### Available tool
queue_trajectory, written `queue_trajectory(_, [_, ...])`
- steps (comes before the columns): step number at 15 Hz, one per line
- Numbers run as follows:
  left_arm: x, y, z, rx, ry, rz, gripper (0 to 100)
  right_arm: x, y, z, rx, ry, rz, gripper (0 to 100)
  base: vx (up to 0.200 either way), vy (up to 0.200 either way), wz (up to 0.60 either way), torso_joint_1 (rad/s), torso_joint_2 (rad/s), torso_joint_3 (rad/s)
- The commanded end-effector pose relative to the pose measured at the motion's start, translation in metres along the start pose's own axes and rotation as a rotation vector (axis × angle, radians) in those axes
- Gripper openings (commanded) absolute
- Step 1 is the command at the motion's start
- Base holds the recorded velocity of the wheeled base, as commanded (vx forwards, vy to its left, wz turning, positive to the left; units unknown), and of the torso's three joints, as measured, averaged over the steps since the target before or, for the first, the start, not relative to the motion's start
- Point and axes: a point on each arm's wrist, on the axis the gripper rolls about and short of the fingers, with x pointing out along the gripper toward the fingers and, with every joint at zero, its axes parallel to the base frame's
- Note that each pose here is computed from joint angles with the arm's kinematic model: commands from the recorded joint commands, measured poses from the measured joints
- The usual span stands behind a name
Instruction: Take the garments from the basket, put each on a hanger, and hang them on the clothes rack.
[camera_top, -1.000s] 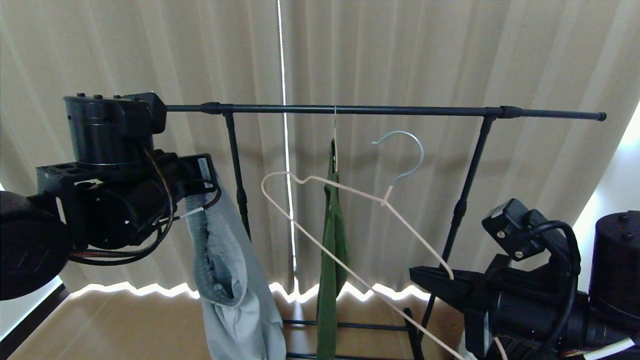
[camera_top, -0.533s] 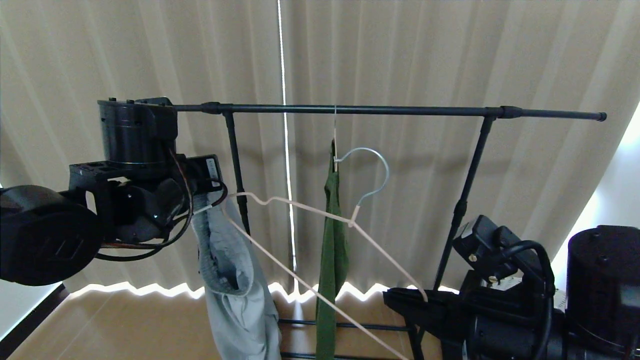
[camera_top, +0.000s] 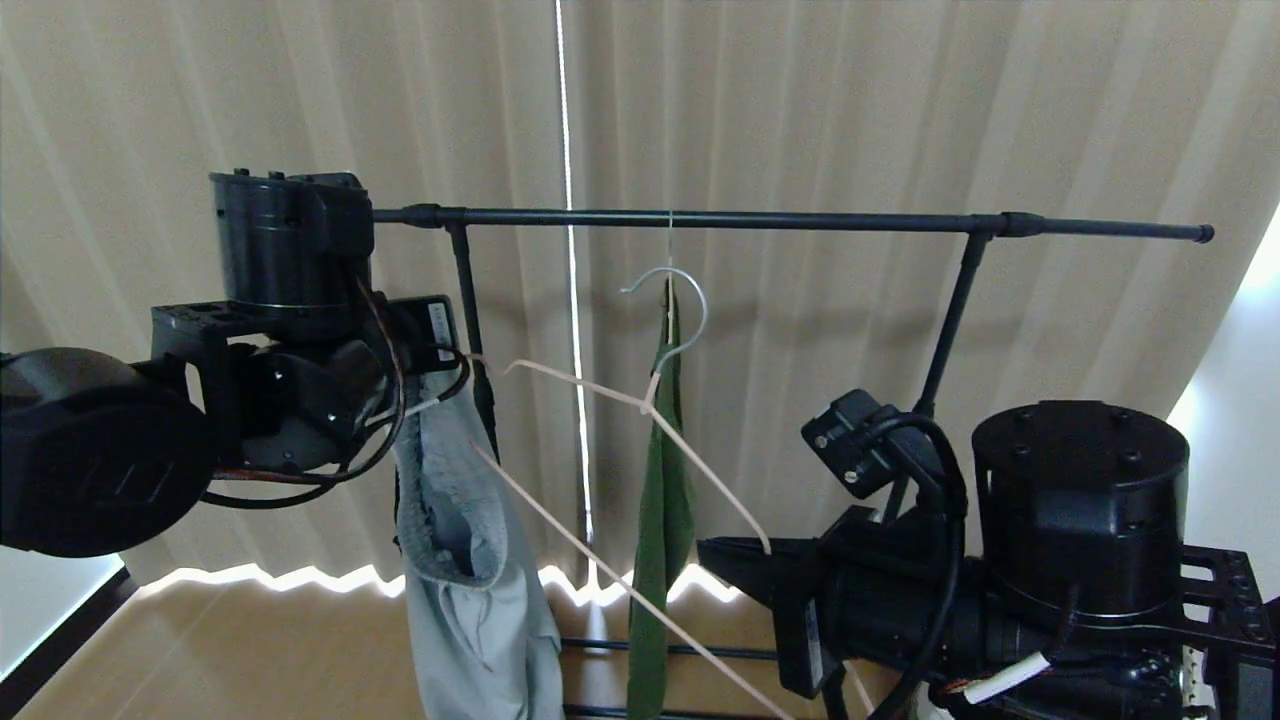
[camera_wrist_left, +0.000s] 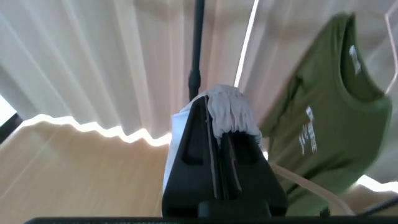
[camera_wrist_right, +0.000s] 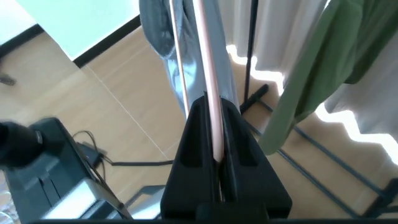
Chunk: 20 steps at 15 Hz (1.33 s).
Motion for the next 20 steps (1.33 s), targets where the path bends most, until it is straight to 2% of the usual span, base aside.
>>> queue_trajectory(1, [0.006,0.009,0.004,0.012,-0.007,0.038,0,-0.012,0.0,0.0,0.001,-0.016,0.015,0,0.0,0.0,0.0,0.0,0.0,0.0])
queue_trajectory(3, [0.011,0.012,0.005,0.021,-0.01,0.078,0,-0.029,0.003,-0.002,-0.004,-0.027,0.059,0,0.0,0.0,0.0,0.0,0.0,0.0])
queue_trajectory(5, [0.015,0.008,0.004,0.026,-0.011,0.094,0,-0.037,0.011,-0.006,-0.017,-0.025,0.098,0,0.0,0.0,0.0,0.0,0.0,0.0])
queue_trajectory(7, [0.014,0.003,0.002,0.031,-0.009,0.084,0,-0.035,0.013,-0.005,-0.02,-0.024,0.103,0,0.0,0.0,0.0,0.0,0.0,0.0])
queue_trajectory(15, [0.022,0.001,0.006,0.023,-0.019,0.104,0,-0.031,0.017,-0.007,-0.028,-0.01,0.117,0,0.0,0.0,0.0,0.0,0.0,0.0])
queue_trajectory(20, [0.03,0.005,0.004,0.026,-0.008,0.129,0,-0.03,0.021,-0.009,-0.035,-0.002,0.132,0,0.0,0.0,0.0,0.0,0.0,0.0])
